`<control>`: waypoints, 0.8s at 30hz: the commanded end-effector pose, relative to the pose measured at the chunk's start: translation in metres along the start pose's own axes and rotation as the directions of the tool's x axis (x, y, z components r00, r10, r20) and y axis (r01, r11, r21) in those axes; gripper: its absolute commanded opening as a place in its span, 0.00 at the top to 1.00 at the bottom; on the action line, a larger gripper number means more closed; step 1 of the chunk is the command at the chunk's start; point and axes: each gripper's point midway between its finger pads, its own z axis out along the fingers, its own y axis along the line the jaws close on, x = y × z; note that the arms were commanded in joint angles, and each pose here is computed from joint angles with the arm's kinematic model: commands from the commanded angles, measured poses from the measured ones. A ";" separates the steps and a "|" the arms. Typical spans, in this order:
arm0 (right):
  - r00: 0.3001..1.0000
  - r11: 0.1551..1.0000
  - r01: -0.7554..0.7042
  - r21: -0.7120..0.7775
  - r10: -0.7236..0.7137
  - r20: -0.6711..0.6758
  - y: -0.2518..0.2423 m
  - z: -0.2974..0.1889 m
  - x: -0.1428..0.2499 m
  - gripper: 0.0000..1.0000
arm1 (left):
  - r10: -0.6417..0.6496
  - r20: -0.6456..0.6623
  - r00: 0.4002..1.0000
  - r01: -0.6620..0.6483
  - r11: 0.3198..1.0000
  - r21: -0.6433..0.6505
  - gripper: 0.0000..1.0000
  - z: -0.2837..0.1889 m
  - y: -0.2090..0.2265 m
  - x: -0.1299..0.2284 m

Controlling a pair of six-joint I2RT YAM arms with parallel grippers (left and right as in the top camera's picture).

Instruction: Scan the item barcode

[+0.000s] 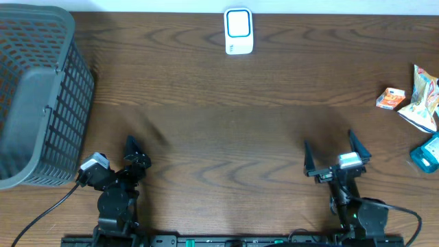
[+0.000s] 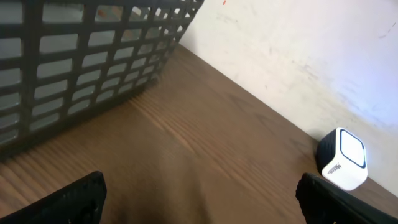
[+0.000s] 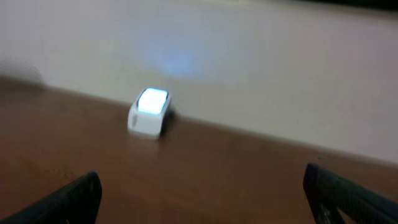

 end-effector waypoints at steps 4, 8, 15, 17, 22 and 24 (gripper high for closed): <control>0.995 1.000 -0.017 -0.020 0.015 -0.100 0.005 -0.001 0.025 0.01 | 0.004 -0.020 1.000 -0.005 1.000 -0.023 0.02 0.002 0.008 0.011; 0.994 1.000 -0.018 -0.020 0.016 -0.107 0.005 -0.002 0.027 0.01 | 0.004 -0.021 1.000 -0.005 1.000 -0.024 0.02 0.002 0.008 0.011; 0.994 1.000 -0.018 -0.020 0.016 -0.107 0.005 -0.002 0.027 0.01 | 0.004 -0.021 1.000 -0.005 1.000 -0.024 0.02 0.002 0.008 0.011; 0.994 1.000 -0.018 -0.020 0.016 -0.107 0.005 -0.002 0.027 0.01 | 0.004 -0.020 1.000 -0.005 1.000 -0.023 0.02 0.002 0.008 0.011; 0.994 1.000 -0.018 -0.020 0.016 -0.107 0.005 -0.002 0.027 0.01 | 0.004 -0.020 1.000 -0.005 1.000 -0.023 0.02 0.002 0.008 0.011; 0.994 1.000 -0.018 -0.020 0.016 -0.107 0.005 -0.002 0.027 0.01 | 0.004 -0.021 1.000 -0.005 1.000 -0.024 0.02 0.002 0.008 0.011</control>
